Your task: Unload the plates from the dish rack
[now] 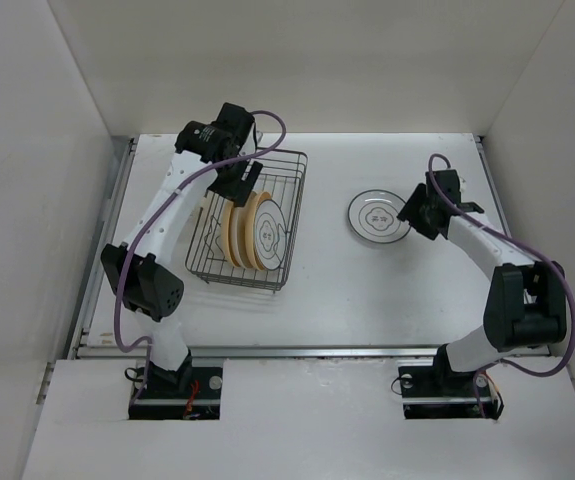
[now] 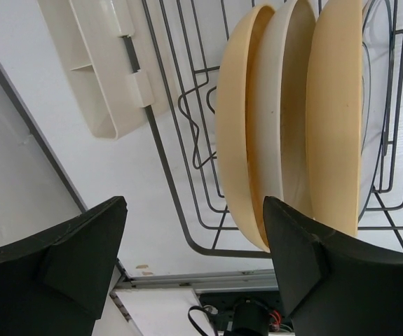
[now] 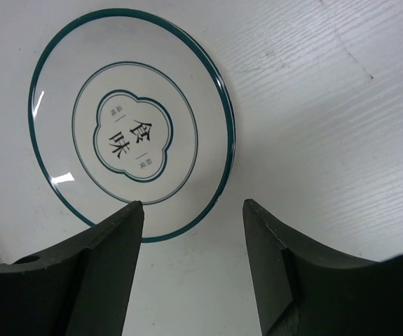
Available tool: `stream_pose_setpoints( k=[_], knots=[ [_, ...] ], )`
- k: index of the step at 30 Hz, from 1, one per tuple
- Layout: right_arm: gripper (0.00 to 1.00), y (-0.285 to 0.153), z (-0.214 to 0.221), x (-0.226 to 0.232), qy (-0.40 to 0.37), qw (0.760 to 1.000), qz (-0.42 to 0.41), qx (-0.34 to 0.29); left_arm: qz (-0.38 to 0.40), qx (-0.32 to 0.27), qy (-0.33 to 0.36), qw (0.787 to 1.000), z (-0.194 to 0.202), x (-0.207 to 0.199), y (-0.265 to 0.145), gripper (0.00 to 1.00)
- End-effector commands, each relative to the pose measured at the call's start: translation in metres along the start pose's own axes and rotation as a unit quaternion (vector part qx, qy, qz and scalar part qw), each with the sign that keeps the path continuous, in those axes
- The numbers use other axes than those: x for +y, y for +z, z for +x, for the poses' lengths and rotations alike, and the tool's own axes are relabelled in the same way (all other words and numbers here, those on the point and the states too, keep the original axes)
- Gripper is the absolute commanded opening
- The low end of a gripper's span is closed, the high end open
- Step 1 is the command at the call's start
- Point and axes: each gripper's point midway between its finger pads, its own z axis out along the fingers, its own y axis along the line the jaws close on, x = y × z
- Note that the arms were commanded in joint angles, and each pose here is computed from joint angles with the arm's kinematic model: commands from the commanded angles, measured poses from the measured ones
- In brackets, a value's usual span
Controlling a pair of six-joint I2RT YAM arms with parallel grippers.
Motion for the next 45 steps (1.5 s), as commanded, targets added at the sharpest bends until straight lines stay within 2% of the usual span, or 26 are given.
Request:
stream_pose_setpoints(
  k=[1, 7, 12, 16, 17, 20, 21, 23, 27, 32, 35, 38, 39, 42, 45],
  knots=[
    [0.65, -0.006, -0.002, 0.003, -0.008, 1.0, -0.01, -0.01, -0.013, -0.008, -0.001, 1.0, 0.0, 0.008, -0.007, 0.74],
    [0.65, -0.01, -0.003, 0.001, -0.008, 1.0, -0.009, -0.017, -0.014, 0.048, 0.011, 0.999, 0.02, -0.001, 0.025, 0.67],
    [0.65, -0.01, -0.003, 0.001, -0.007, 1.0, -0.009, -0.017, -0.003, 0.058, 0.008, 0.998, 0.023, -0.008, 0.035, 0.58],
    [0.65, -0.008, 0.0, -0.001, -0.008, 1.0, -0.006, -0.013, 0.007, 0.07, 0.011, 0.997, 0.026, -0.013, 0.041, 0.36],
    [0.65, -0.011, -0.002, 0.0, -0.008, 1.0, -0.009, -0.017, 0.021, 0.066, 0.009, 0.998, 0.024, -0.017, 0.039, 0.23],
    [0.65, -0.011, -0.003, -0.001, -0.007, 1.0, -0.005, -0.02, 0.025, 0.069, 0.005, 0.997, 0.025, -0.018, 0.035, 0.04],
    [0.65, -0.011, -0.003, -0.001, -0.007, 1.0, -0.005, -0.02, 0.024, 0.058, -0.003, 0.998, 0.019, -0.017, 0.031, 0.0],
    [0.65, -0.013, -0.005, -0.001, -0.011, 1.0, -0.008, -0.023, 0.006, 0.049, -0.016, 0.999, 0.014, -0.01, 0.026, 0.0],
    [0.65, -0.019, -0.008, -0.001, -0.011, 0.999, -0.007, -0.03, -0.063, -0.008, -0.039, 0.997, -0.012, 0.017, 0.002, 0.0],
    [0.65, -0.036, -0.021, 0.008, -0.02, 0.998, -0.023, -0.055, -0.137, -0.122, -0.076, 0.98, -0.051, 0.054, -0.052, 0.0],
    [0.65, -0.051, -0.029, 0.021, -0.031, 0.996, -0.052, -0.072, -0.16, -0.183, -0.086, 0.966, -0.073, 0.063, -0.077, 0.0],
    [0.69, -0.072, -0.035, 0.046, -0.064, 0.987, -0.121, -0.085, -0.151, -0.244, -0.107, 0.952, -0.091, 0.067, -0.099, 0.0],
    [0.74, -0.078, -0.035, 0.054, -0.071, 0.983, -0.145, -0.086, -0.131, -0.261, -0.109, 0.95, -0.097, 0.063, -0.104, 0.0],
    [0.79, -0.1, -0.031, 0.086, -0.095, 0.963, -0.238, -0.082, -0.059, -0.317, -0.12, 0.939, -0.119, 0.043, -0.12, 0.0],
    [0.82, -0.12, -0.031, 0.11, -0.109, 0.943, -0.304, -0.084, 0.007, -0.343, -0.141, 0.929, -0.135, 0.022, -0.125, 0.0]
  ],
)
